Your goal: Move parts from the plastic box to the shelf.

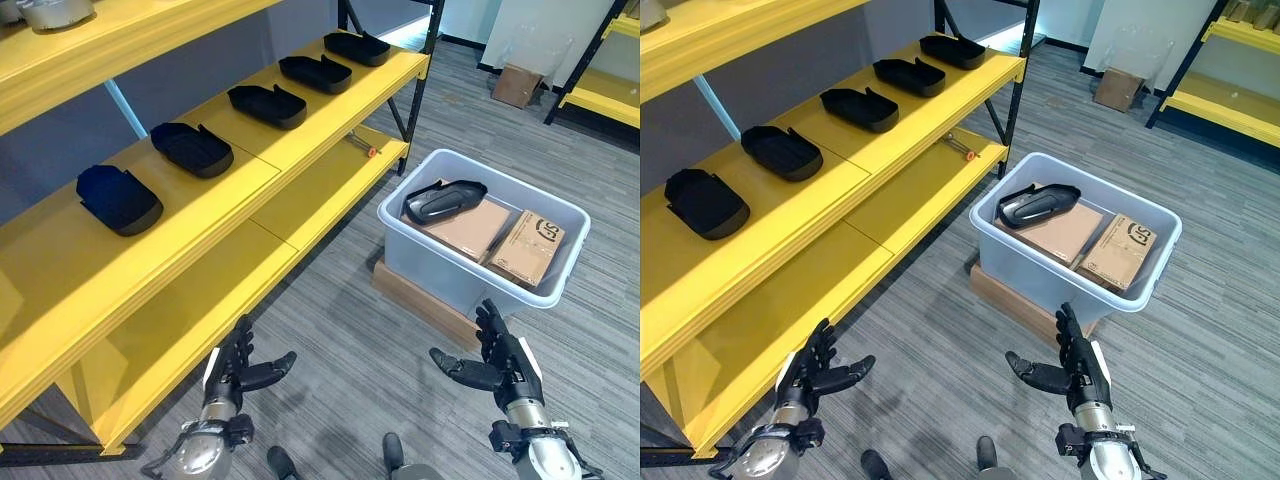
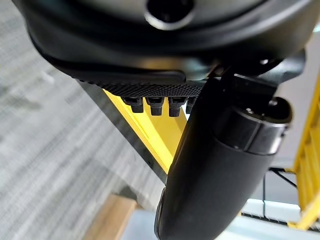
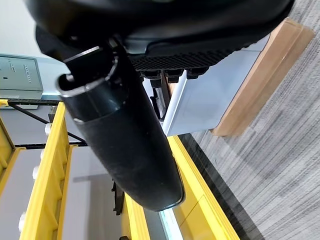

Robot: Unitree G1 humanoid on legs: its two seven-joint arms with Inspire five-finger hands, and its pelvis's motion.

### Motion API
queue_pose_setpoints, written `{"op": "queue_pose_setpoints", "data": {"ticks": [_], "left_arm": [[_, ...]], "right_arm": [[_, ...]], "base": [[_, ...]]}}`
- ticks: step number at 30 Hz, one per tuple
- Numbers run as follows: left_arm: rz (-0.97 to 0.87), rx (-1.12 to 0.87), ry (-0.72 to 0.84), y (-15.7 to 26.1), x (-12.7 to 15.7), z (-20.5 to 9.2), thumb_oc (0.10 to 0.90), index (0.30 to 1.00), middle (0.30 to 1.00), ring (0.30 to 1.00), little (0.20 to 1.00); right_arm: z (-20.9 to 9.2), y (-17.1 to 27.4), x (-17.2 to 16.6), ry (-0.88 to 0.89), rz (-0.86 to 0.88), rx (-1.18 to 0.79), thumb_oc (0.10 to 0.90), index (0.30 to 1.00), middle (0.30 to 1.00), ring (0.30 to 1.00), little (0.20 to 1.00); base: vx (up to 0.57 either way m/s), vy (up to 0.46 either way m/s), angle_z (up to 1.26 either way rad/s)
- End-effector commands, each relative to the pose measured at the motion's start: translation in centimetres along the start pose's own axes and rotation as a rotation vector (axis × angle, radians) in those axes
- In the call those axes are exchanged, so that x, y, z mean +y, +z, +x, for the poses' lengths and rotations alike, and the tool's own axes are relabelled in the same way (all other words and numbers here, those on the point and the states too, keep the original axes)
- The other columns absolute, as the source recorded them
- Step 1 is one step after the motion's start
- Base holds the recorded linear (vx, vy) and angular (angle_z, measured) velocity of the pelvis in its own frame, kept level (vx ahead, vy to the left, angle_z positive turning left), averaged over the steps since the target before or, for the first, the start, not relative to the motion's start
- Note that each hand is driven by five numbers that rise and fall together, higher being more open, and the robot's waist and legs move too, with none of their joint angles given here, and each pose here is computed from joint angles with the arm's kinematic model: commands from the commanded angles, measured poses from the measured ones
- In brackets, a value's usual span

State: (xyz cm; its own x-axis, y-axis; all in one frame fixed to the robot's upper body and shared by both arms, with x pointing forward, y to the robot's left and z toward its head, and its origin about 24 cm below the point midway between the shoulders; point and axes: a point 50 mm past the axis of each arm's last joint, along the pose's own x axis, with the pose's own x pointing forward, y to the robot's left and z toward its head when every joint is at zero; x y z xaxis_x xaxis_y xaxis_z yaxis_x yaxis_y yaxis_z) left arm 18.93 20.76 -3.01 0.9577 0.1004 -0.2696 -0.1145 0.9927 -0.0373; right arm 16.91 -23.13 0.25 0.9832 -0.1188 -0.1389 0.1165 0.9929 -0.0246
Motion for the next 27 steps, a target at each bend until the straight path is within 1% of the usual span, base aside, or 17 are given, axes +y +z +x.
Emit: {"op": "queue_pose_setpoints", "data": {"ticks": [1, 4, 7, 10, 13, 16, 17, 19, 24, 27], "left_arm": [[0.063, -0.279, 0.01, 5.9, 0.8, 2.5, 0.9, 1.0, 1.0, 1.0, 1.0], [0.068, -0.292, 0.007, 6.4, 0.4, 3.1, 0.9, 1.0, 1.0, 1.0, 1.0], [0.068, -0.303, 0.021, 6.7, 0.6, 3.3, 0.9, 1.0, 1.0, 1.0, 1.0], [0.042, -0.317, 0.062, 7.0, 1.3, 3.0, 0.9, 1.0, 1.0, 1.0, 1.0], [0.038, -0.3, 0.056, 6.5, 1.4, 2.7, 0.9, 1.0, 1.0, 1.0, 1.0], [0.042, -0.303, 0.045, 6.6, 1.1, 2.9, 0.9, 1.0, 1.0, 1.0, 1.0], [0.048, -0.3, 0.042, 6.5, 0.9, 3.0, 0.9, 1.0, 1.0, 1.0, 1.0], [0.047, -0.29, 0.055, 6.2, 1.1, 2.8, 0.9, 1.0, 1.0, 1.0, 1.0], [0.023, -0.268, 0.082, 5.4, 1.5, 2.4, 0.9, 1.0, 1.0, 1.0, 1.0], [-0.006, -0.268, 0.094, 5.2, 1.3, 2.3, 0.9, 1.0, 1.0, 1.0, 1.0]], "right_arm": [[0.9, 5.1, -0.6, -0.031, 0.008, -0.306, 0.9, 1.0, 1.0, 1.0, 1.0], [0.8, 5.0, -0.3, -0.026, 0.012, -0.304, 0.9, 1.0, 1.0, 1.0, 1.0], [0.8, 4.8, -0.3, -0.023, 0.003, -0.297, 0.9, 1.0, 1.0, 1.0, 1.0], [1.7, 4.7, 0.1, 0.005, -0.026, -0.288, 0.9, 1.0, 1.0, 1.0, 1.0], [1.8, 4.1, -0.4, 0.0, -0.044, -0.246, 0.9, 1.0, 1.0, 1.0, 1.0], [1.9, 4.2, -1.0, -0.019, -0.055, -0.248, 0.9, 1.0, 1.0, 1.0, 1.0], [2.8, 4.4, -0.7, -0.012, -0.065, -0.253, 0.9, 1.0, 1.0, 1.0, 1.0], [3.2, 4.4, -0.3, 0.008, -0.082, -0.251, 0.9, 1.0, 1.0, 1.0, 1.0], [3.6, 4.3, 0.1, 0.041, -0.103, -0.24, 0.9, 1.0, 1.0, 1.0, 1.0], [3.7, 4.0, 0.4, 0.042, -0.083, -0.227, 0.9, 1.0, 1.0, 1.0, 1.0]], "base": [[-0.03, -0.211, -0.08], [-0.03, -0.262, -0.14], [0.0, -0.19, -0.19], [-0.01, -0.132, -0.48], [0.09, -0.017, -1.13], [0.05, 0.065, 0.06], [0.25, 0.027, 0.21], [0.24, 0.041, -0.14], [0.22, 0.089, -0.89], [0.35, 0.273, -1.82]]}}
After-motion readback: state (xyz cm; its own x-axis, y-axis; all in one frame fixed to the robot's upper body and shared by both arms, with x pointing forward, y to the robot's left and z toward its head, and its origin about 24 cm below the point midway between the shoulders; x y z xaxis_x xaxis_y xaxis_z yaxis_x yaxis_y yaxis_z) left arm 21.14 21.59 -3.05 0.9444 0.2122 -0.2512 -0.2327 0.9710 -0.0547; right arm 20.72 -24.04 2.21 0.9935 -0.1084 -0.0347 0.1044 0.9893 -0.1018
